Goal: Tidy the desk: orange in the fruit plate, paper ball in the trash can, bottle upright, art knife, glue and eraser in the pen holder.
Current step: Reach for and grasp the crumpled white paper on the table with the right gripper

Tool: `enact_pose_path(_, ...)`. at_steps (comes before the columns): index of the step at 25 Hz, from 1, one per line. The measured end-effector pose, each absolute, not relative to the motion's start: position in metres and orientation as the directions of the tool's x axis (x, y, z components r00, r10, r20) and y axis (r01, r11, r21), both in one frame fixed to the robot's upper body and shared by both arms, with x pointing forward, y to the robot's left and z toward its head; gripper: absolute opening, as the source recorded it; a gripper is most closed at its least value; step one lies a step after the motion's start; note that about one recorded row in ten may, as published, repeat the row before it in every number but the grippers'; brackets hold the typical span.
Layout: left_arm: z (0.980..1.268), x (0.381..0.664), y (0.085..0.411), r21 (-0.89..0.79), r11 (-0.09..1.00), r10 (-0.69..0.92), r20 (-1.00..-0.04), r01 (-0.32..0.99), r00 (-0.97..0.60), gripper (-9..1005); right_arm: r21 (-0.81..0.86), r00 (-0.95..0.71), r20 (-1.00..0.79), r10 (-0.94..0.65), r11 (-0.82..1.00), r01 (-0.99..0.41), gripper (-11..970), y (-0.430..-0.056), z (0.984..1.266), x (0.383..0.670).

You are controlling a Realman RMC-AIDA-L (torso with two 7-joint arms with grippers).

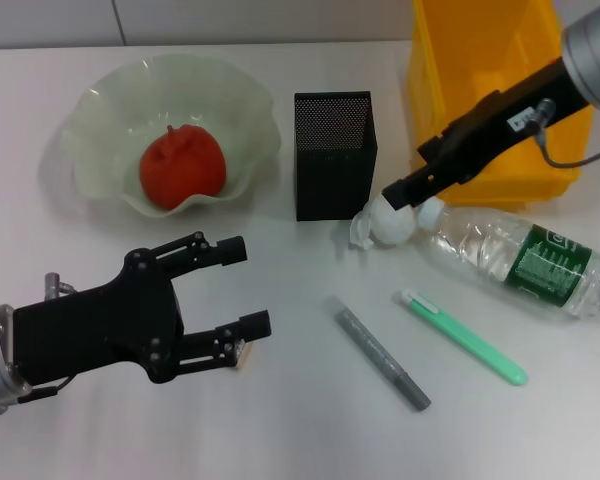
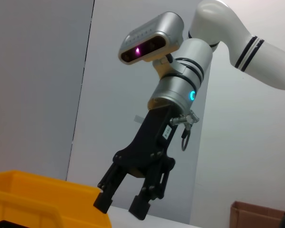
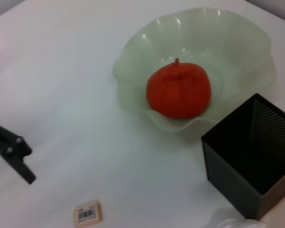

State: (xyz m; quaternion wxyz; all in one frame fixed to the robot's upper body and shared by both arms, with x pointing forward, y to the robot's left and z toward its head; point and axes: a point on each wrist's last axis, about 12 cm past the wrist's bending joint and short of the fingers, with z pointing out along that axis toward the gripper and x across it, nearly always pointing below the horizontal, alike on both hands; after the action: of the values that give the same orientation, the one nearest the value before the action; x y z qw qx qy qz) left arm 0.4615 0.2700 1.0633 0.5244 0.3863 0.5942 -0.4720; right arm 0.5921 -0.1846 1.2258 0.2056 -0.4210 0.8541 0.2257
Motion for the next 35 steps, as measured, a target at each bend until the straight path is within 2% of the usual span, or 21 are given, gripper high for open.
enact_pose_path(11,1.059,0.460,0.268,-0.142,0.261,-0.031,-0.990,0.955,-0.139,787,0.142,-0.553,-0.479,-0.682,0.561,-0.816,774,-0.158,1.191,0.603)
enact_pose_path(26,1.058,0.461,0.268,-0.141,0.268,-0.026,-0.990,0.953,-0.139,783,0.083,-0.567,-0.474,-0.673,0.607,-0.790,764,-0.154,1.156,0.613)
enact_pose_path(35,1.057,0.463,0.268,-0.140,0.281,-0.017,-0.990,0.949,-0.141,781,0.064,-0.560,-0.474,-0.679,0.608,-0.791,758,-0.150,1.147,0.615)
